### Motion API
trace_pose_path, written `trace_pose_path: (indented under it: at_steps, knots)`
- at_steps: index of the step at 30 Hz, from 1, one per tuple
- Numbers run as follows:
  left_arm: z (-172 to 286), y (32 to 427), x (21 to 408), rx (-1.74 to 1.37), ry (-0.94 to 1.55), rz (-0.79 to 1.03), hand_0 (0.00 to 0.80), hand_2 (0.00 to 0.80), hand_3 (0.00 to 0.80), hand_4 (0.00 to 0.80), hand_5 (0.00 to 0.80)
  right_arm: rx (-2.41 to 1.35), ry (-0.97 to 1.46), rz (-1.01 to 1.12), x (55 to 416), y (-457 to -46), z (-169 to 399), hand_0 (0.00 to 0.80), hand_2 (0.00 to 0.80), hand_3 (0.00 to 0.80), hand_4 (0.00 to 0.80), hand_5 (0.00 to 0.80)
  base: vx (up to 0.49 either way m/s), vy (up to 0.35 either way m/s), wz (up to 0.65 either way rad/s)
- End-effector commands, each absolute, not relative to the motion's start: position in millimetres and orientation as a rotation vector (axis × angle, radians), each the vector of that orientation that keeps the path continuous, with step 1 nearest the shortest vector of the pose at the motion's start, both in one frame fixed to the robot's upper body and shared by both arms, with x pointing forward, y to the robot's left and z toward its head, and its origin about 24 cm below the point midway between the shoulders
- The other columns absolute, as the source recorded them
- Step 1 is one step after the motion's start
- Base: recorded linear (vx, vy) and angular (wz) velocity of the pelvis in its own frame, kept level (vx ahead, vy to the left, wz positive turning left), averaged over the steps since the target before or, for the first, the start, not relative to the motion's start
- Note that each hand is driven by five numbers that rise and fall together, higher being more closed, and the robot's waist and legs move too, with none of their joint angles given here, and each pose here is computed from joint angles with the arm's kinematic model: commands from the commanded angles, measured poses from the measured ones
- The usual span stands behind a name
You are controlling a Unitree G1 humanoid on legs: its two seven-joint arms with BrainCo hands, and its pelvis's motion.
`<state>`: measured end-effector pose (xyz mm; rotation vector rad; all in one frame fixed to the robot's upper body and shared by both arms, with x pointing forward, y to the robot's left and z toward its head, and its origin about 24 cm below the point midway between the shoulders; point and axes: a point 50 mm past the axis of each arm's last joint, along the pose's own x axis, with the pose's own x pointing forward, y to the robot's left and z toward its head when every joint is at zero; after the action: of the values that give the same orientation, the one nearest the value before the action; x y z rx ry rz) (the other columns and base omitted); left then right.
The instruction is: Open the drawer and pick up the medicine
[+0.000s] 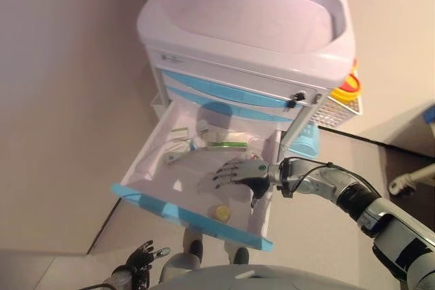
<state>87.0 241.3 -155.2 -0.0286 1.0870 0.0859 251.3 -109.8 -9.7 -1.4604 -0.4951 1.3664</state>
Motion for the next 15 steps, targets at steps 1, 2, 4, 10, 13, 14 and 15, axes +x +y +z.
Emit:
trace_pose_path:
  at_steps: [1, 2, 4, 10, 13, 14, 15]
  knots:
    - [-153.6, 246.1, 93.3, 0.073, 1.107, 0.014, 0.000, 0.000, 0.000, 0.000, 0.000, -1.487, -0.573, 1.341, 251.6, -98.9, -21.2, 0.000, 0.000, 0.000, 0.000, 0.000, -0.031, -0.086, 0.46]
    - [-154.4, 246.2, 90.5, 0.086, 1.123, 0.001, 0.000, 0.000, 0.000, 0.000, 0.000, -1.494, -0.536, 1.308, 251.8, -101.4, -28.2, 0.000, 0.000, 0.000, 0.000, 0.000, -0.026, -0.068, 0.39]
    - [-155.4, 247.8, 85.8, 0.095, 1.146, -0.007, 0.000, 0.000, 0.000, 0.000, 0.000, -1.522, -0.495, 1.248, 253.4, -103.5, -36.8, 0.000, 0.000, 0.000, 0.000, 0.000, -0.027, -0.067, 0.35]
    - [-158.4, 245.0, 77.3, 0.089, 1.171, -0.003, 0.000, 0.000, 0.000, 0.000, 0.000, -1.540, -0.426, 1.150, 254.8, -104.3, -47.0, 0.000, 0.000, 0.000, 0.000, 0.000, -0.005, -0.038, 0.13]
    - [-158.7, 242.1, 76.6, 0.081, 1.161, -0.015, 0.000, 0.000, 0.000, 0.000, 0.000, -1.543, -0.409, 1.119, 253.3, -103.6, -50.5, 0.000, 0.000, 0.000, 0.000, 0.000, 0.000, 0.000, 0.00]
    - [-158.5, 240.4, 78.3, 0.073, 1.151, -0.019, 0.000, 0.000, 0.000, 0.000, 0.000, -1.546, -0.414, 1.112, 252.0, -102.1, -51.9, 0.000, 0.000, 0.000, 0.000, 0.000, 0.000, 0.000, 0.00]
    - [-158.5, 239.5, 79.0, 0.070, 1.146, -0.021, 0.000, 0.000, 0.000, 0.000, 0.000, -1.547, -0.414, 1.107, 251.6, -101.8, -52.2, 0.000, 0.000, 0.000, 0.000, 0.000, 0.000, 0.000, 0.00]
